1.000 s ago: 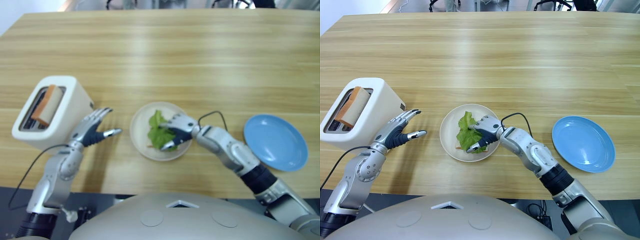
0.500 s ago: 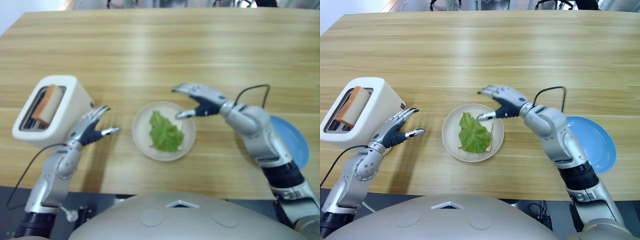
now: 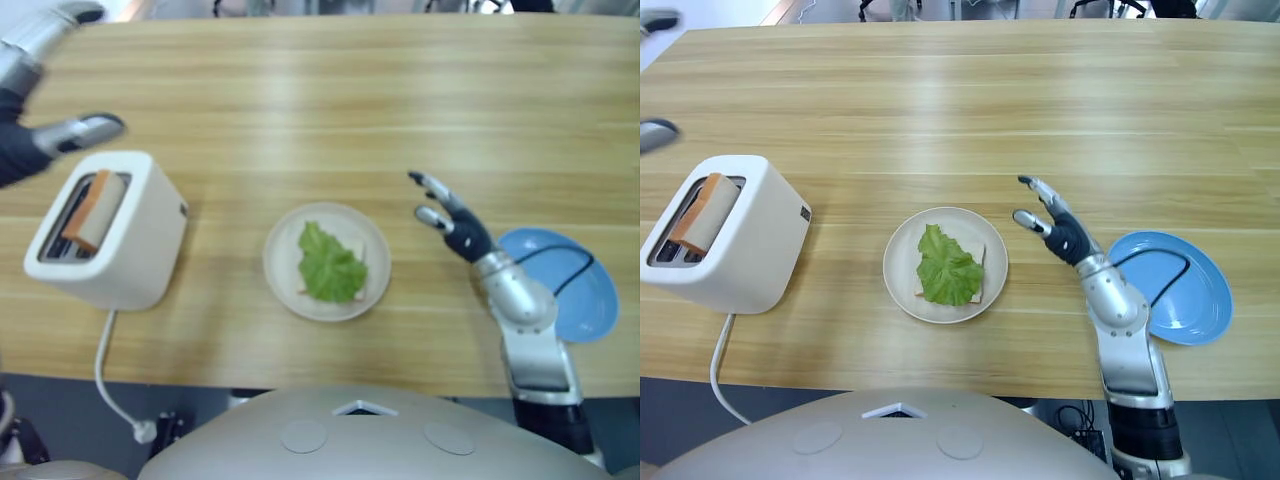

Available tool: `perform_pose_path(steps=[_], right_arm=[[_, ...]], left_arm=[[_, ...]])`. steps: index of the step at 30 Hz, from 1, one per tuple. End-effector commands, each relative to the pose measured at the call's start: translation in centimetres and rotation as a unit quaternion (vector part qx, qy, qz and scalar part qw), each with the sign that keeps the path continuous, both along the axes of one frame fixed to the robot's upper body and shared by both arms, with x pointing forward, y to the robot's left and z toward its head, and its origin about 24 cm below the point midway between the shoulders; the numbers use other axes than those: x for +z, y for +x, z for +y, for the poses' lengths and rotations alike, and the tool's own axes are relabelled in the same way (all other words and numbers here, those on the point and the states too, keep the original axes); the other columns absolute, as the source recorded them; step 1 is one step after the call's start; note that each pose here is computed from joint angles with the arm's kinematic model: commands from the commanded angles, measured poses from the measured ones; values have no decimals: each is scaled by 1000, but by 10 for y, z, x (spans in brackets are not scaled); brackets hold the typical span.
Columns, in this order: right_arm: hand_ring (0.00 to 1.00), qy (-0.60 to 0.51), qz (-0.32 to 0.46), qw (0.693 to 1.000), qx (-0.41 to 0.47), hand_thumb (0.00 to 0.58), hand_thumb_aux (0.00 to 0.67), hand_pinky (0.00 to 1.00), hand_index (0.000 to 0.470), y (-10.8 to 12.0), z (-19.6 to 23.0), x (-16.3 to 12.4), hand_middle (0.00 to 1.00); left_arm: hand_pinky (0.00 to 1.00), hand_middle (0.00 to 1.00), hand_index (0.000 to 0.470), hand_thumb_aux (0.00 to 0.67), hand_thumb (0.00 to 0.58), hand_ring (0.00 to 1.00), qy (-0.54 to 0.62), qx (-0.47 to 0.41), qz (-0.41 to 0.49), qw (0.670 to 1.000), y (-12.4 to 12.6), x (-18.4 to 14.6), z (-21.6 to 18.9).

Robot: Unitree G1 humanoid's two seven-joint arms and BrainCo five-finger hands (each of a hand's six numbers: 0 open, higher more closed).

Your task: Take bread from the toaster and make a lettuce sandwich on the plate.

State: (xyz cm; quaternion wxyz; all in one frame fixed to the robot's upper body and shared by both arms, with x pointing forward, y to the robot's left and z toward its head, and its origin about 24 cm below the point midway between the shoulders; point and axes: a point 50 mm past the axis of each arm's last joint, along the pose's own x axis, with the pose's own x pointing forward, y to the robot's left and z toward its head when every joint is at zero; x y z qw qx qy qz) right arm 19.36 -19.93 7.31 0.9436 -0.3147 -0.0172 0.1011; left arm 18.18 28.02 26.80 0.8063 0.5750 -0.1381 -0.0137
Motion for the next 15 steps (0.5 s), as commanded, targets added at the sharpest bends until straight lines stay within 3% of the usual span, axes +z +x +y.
perform_pose_path(steps=[1,4,10,15], right_arm=[[0,9,-9,997,-75,0,0,0,0,-15,-24,-8,0],[0,6,-8,995,-95,0,0,0,0,-24,-34,-11,0],[0,-24,-14,993,-113,0,0,0,0,-33,-46,-10,0],[0,-25,-11,993,-117,0,0,0,0,-40,-41,-16,0]], left_arm=[[0,0,0,0,0,0,56,95,73,991,4,-22,44],[0,0,0,0,0,0,133,128,93,978,1,-33,61],[0,0,0,0,0,0,208,127,213,946,-12,-77,77],[0,0,0,0,0,0,234,133,236,934,-14,-88,83]])
